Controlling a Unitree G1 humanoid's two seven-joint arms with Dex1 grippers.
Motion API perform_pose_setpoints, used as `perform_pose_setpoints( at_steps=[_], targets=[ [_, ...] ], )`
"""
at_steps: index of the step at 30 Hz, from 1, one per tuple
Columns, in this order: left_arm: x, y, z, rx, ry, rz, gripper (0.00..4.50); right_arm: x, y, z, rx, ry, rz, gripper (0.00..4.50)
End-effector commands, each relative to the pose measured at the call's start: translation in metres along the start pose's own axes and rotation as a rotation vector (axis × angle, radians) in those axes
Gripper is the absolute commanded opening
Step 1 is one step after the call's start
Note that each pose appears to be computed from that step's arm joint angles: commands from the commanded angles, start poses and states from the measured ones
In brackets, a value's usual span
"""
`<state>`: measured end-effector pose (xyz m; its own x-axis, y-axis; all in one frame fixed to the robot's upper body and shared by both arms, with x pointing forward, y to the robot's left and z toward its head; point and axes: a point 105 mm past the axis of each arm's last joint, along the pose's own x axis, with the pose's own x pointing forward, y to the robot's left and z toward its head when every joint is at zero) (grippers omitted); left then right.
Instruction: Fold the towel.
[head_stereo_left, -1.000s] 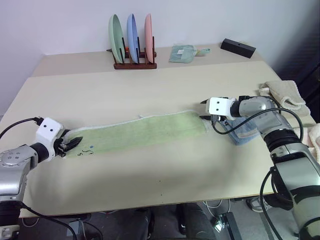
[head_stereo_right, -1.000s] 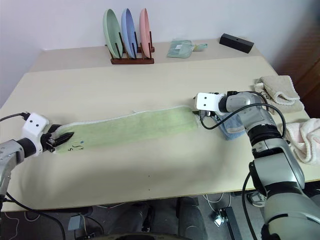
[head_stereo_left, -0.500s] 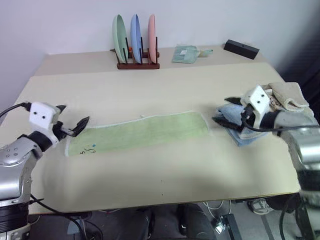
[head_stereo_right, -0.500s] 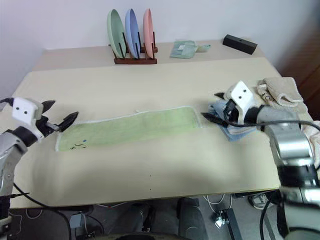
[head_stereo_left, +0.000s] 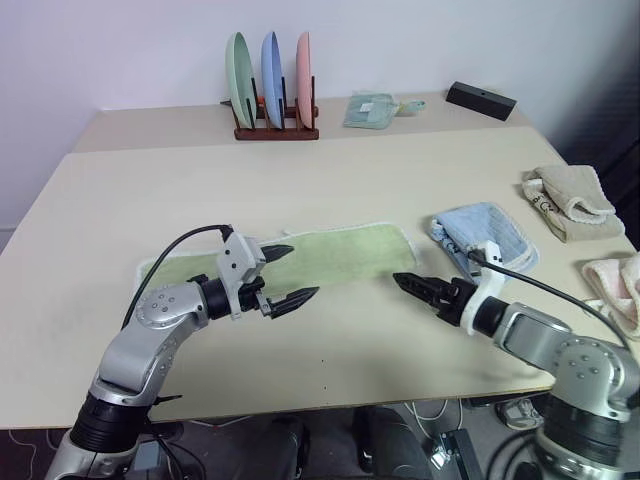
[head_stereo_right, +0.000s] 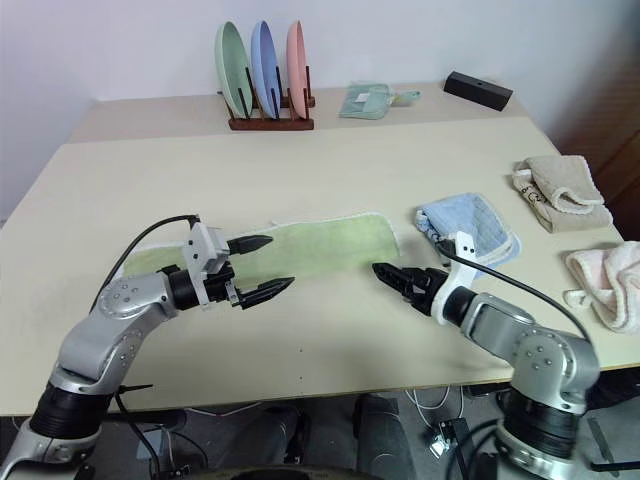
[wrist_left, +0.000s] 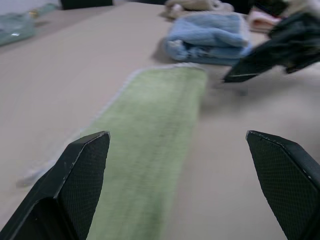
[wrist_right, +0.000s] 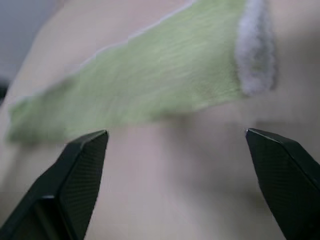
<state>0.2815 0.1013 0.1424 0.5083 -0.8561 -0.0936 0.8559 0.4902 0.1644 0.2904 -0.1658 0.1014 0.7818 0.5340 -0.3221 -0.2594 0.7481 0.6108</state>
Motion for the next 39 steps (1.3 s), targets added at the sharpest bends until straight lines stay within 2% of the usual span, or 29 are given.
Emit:
perform_pose_setpoints(
  at_steps=[1, 7, 8, 10, 17, 21, 25, 27, 30, 32, 35, 39],
  targets=[
    [0.001, 0.000, 0.014, 0.034, -0.046, -0.008, 4.47, 0.007, -0.003, 0.012, 0.092, -0.069, -0.045, 4.44],
    [-0.002, -0.002, 0.013, 0.037, -0.049, -0.002, 4.47, 0.032, -0.006, 0.025, 0.220, -0.098, -0.062, 4.44],
    [-0.003, -0.002, 0.013, 0.032, -0.051, 0.004, 4.49, 0.037, -0.008, 0.027, 0.224, -0.099, -0.081, 4.21],
    [-0.004, -0.003, 0.013, 0.024, -0.053, 0.012, 4.50, 0.042, -0.010, 0.029, 0.224, -0.102, -0.098, 3.58],
    [-0.010, -0.007, 0.005, 0.004, -0.031, 0.030, 4.50, 0.034, -0.012, 0.038, 0.234, -0.168, -0.135, 0.08],
    [-0.013, -0.006, 0.001, -0.002, -0.021, 0.039, 4.50, 0.016, -0.015, 0.055, 0.168, -0.235, -0.162, 0.03],
    [-0.016, -0.001, -0.001, 0.000, -0.009, 0.053, 4.50, -0.011, -0.011, 0.074, -0.011, -0.266, -0.174, 0.03],
    [-0.018, 0.001, -0.002, -0.001, -0.006, 0.056, 4.50, -0.020, -0.003, 0.085, -0.139, -0.267, -0.169, 0.03],
    [-0.017, 0.004, -0.003, 0.005, -0.001, 0.053, 4.50, -0.019, 0.028, 0.092, -0.361, -0.228, -0.077, 0.03],
    [-0.016, 0.007, -0.003, 0.008, -0.002, 0.052, 4.50, -0.010, 0.056, 0.080, -0.577, -0.138, 0.011, 0.03],
    [-0.014, 0.011, -0.001, 0.015, -0.006, 0.055, 4.50, 0.007, 0.083, 0.045, -0.863, 0.028, 0.148, 0.03],
    [-0.012, 0.011, -0.001, 0.015, -0.012, 0.055, 4.50, 0.029, 0.088, 0.014, -0.968, 0.135, 0.247, 0.03]
  ],
)
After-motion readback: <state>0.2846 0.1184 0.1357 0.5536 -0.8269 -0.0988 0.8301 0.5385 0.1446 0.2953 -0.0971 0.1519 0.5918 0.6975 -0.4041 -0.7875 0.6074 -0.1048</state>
